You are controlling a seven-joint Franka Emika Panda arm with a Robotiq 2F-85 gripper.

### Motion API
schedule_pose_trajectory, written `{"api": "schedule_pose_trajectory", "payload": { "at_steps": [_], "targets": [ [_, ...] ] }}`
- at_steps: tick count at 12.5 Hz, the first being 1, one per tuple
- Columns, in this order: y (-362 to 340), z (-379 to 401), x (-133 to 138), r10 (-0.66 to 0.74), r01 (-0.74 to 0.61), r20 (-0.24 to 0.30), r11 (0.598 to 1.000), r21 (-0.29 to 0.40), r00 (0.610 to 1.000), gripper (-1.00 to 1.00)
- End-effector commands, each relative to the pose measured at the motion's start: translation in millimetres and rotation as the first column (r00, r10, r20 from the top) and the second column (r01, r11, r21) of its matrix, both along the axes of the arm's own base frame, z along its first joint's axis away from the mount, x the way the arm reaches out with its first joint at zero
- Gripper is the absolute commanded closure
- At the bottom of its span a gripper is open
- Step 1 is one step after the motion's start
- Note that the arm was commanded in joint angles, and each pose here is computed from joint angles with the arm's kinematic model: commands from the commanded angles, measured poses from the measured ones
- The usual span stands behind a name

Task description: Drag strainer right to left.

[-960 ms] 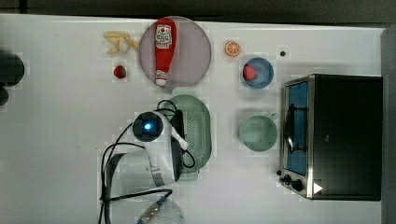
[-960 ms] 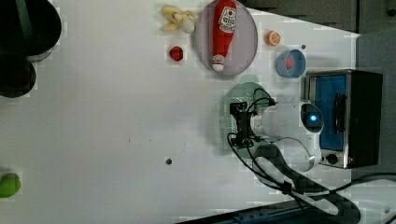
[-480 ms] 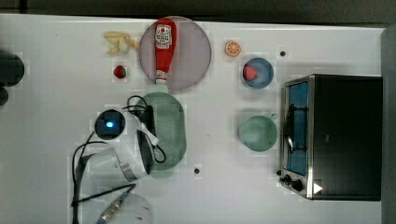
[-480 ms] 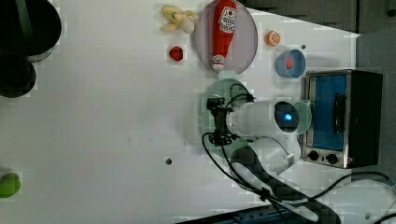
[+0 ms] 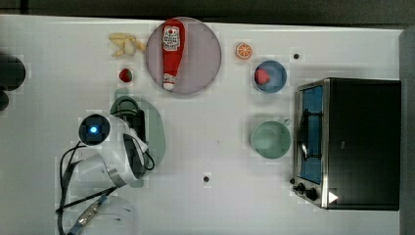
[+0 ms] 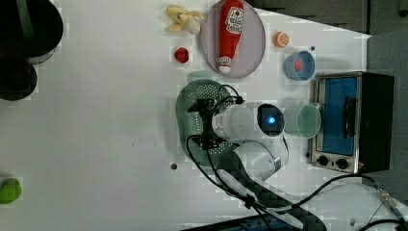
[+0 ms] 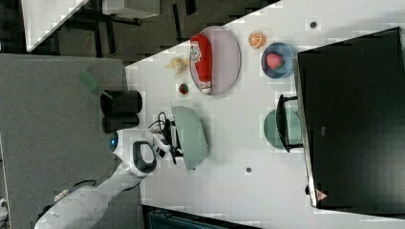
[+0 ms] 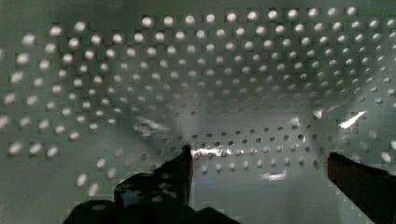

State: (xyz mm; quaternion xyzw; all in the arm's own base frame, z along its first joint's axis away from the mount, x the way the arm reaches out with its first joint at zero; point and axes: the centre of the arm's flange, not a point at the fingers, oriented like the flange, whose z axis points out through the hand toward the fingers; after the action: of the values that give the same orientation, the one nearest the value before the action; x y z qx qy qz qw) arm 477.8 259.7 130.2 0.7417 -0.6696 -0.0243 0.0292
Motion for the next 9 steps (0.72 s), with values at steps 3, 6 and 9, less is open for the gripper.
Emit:
{"api": "schedule_pose_trajectory", "payload": {
  "at_steps": [3, 6, 9],
  "targets": [
    [67, 28, -2, -0.016, 0.018, -0.024, 0.998, 0.055, 1.000, -1.00],
    [96, 28, -2, -0.058, 0.064, -0.052, 0.992, 0.109, 0.997, -1.00],
    [128, 30, 2, -0.103, 0.112, -0.063, 0.981, 0.157, 0.993, -1.00]
  ]
}}
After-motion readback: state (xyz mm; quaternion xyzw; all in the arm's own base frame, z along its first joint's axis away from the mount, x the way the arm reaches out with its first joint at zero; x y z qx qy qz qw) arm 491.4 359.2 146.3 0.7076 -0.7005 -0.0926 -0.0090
